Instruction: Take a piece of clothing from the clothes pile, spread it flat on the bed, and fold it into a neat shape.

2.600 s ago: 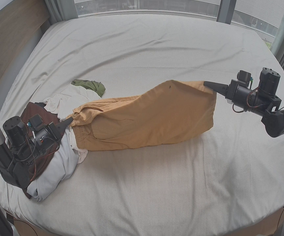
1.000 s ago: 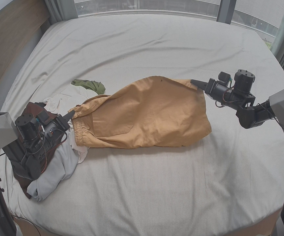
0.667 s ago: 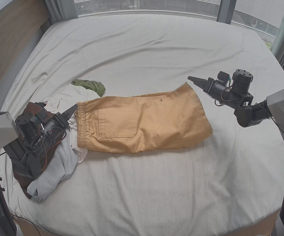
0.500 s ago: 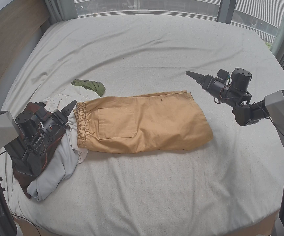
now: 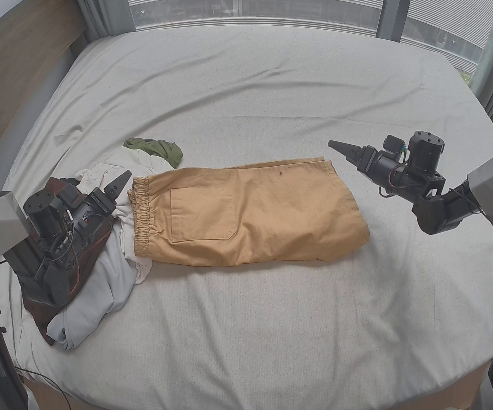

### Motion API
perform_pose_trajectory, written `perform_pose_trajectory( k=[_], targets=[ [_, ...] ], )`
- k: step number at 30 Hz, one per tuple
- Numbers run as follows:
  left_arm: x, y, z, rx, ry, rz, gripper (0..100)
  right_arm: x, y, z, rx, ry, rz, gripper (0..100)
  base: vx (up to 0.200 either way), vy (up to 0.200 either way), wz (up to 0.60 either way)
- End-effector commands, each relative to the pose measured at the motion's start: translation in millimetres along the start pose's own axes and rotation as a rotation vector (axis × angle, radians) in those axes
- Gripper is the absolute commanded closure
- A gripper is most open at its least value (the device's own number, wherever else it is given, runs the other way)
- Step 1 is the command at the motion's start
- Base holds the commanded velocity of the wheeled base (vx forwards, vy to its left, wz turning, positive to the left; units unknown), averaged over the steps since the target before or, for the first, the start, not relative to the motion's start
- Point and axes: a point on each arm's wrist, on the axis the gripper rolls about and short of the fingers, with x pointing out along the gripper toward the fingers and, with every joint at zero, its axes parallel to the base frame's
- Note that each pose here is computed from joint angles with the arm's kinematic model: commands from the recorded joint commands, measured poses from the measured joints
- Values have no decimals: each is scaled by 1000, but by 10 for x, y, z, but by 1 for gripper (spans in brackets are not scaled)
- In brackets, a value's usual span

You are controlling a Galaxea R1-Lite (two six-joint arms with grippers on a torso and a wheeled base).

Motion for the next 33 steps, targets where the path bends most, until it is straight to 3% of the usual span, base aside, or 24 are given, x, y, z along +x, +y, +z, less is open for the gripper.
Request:
perform_pose_trajectory(
  k=[1, 11, 17, 33],
  targets=[
    [-189, -150, -34, -8, 74, -49, 0, -351, 125, -162, 18, 16, -19, 0, 0, 0, 0],
    [-378, -242, -213, -9, 206, -103, 0, -653, 63, -630, 72, 116, -77, 0, 0, 0, 0],
    [-425, -263, -301, 40, 244, -114, 0, -732, -5, -731, 61, 176, -122, 0, 0, 0, 0],
    [-440, -266, -373, 38, 270, -111, 0, -789, -222, -846, 98, 227, -193, 0, 0, 0, 0]
  ],
)
